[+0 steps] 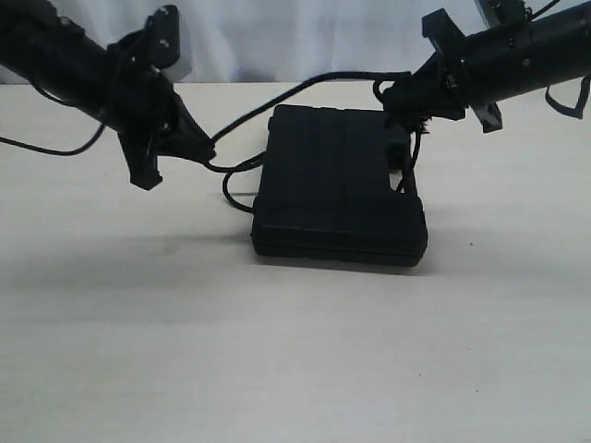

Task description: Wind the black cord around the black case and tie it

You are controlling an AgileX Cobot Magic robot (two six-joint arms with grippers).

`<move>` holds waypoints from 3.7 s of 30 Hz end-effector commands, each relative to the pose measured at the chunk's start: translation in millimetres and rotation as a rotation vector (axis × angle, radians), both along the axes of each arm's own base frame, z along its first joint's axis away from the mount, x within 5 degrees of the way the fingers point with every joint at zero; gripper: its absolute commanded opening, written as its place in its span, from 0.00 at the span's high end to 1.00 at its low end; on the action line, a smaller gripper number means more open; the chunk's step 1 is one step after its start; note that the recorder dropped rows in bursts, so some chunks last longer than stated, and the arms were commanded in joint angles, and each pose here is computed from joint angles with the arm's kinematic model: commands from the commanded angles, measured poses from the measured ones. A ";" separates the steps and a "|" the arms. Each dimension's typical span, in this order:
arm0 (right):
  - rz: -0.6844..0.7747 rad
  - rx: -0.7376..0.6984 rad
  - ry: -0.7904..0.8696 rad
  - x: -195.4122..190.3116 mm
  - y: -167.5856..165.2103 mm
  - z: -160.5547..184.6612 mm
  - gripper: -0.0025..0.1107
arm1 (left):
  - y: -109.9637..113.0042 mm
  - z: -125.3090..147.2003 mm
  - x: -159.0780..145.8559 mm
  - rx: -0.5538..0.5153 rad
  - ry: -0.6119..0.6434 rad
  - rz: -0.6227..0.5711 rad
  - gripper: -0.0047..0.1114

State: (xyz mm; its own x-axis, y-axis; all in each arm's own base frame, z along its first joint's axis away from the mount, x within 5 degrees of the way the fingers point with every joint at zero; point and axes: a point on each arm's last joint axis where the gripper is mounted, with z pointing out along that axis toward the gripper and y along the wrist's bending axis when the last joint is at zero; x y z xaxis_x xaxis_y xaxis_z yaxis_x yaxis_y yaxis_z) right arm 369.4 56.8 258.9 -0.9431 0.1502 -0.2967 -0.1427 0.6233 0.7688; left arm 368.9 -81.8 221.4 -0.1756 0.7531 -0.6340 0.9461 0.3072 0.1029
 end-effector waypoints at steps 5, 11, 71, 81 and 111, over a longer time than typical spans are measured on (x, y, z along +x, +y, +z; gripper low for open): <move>0.017 0.004 -0.009 -1.0 -1.9 0.3 0.94 | -25.0 -12.1 3.2 0.077 -0.045 -0.007 0.96; 0.029 -0.004 -0.024 -1.1 -2.0 0.2 0.94 | 5.9 -16.2 8.9 0.148 0.004 0.126 0.96; -0.027 -0.331 -0.044 4.0 -23.8 -18.7 0.94 | 12.2 94.7 -6.8 0.135 -0.411 0.241 0.58; -0.021 -0.322 -0.037 3.3 -23.0 -18.5 0.94 | -104.0 36.0 8.1 0.235 -0.206 0.108 0.63; -0.009 -0.306 -0.027 1.9 -20.9 -18.1 0.94 | -164.7 -52.9 48.2 0.524 -0.349 -0.305 0.63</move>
